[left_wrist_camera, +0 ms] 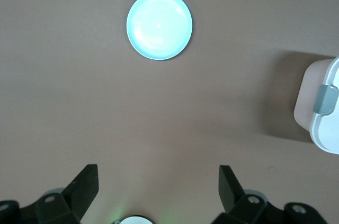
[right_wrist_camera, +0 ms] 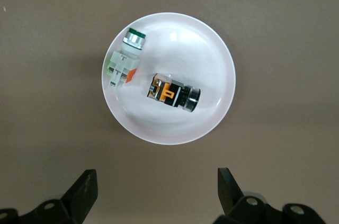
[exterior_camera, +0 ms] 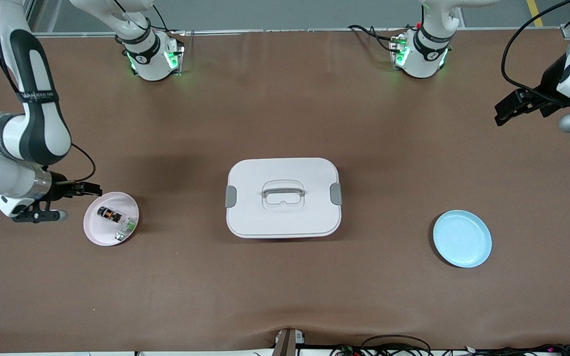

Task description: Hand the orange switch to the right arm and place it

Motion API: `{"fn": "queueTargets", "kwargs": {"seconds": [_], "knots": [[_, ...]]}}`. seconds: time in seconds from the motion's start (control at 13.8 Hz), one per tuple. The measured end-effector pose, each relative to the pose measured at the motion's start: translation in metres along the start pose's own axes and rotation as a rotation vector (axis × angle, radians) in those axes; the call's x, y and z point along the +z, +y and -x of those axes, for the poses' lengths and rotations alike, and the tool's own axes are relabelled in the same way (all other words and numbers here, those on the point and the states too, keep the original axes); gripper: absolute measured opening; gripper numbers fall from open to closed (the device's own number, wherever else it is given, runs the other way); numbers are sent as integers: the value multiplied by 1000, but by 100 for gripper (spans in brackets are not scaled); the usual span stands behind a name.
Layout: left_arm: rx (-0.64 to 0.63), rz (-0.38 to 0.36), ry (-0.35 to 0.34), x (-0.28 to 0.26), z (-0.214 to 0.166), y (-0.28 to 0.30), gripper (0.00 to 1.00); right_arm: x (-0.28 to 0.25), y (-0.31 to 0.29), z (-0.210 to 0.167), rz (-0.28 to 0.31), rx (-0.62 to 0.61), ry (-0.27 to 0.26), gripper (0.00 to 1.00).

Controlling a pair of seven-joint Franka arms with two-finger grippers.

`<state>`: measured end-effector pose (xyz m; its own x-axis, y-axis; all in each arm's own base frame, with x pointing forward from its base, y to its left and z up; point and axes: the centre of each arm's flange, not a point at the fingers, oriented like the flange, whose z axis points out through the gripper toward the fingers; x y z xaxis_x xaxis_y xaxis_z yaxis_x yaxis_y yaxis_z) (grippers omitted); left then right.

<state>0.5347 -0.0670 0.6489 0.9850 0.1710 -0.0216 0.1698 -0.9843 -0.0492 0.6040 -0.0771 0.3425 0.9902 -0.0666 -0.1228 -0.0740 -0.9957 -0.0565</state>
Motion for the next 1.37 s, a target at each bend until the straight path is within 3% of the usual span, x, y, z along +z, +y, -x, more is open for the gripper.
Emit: {"fn": "queueTargets", "kwargs": {"seconds": [0.29, 0.79, 0.94, 1.16, 1.37], "knots": [[0, 0, 0, 0, 0, 0, 100, -58, -2, 17, 35, 41, 90, 100], [0, 0, 0, 0, 0, 0, 100, -178, 10, 65, 26, 67, 279, 100], [0, 0, 0, 0, 0, 0, 100, -212, 11, 84, 20, 71, 282, 100], [0, 0, 0, 0, 0, 0, 100, -263, 4, 99, 17, 62, 241, 100], [0, 0, 0, 0, 0, 0, 100, -270, -2, 103, 16, 55, 209, 100]]}}
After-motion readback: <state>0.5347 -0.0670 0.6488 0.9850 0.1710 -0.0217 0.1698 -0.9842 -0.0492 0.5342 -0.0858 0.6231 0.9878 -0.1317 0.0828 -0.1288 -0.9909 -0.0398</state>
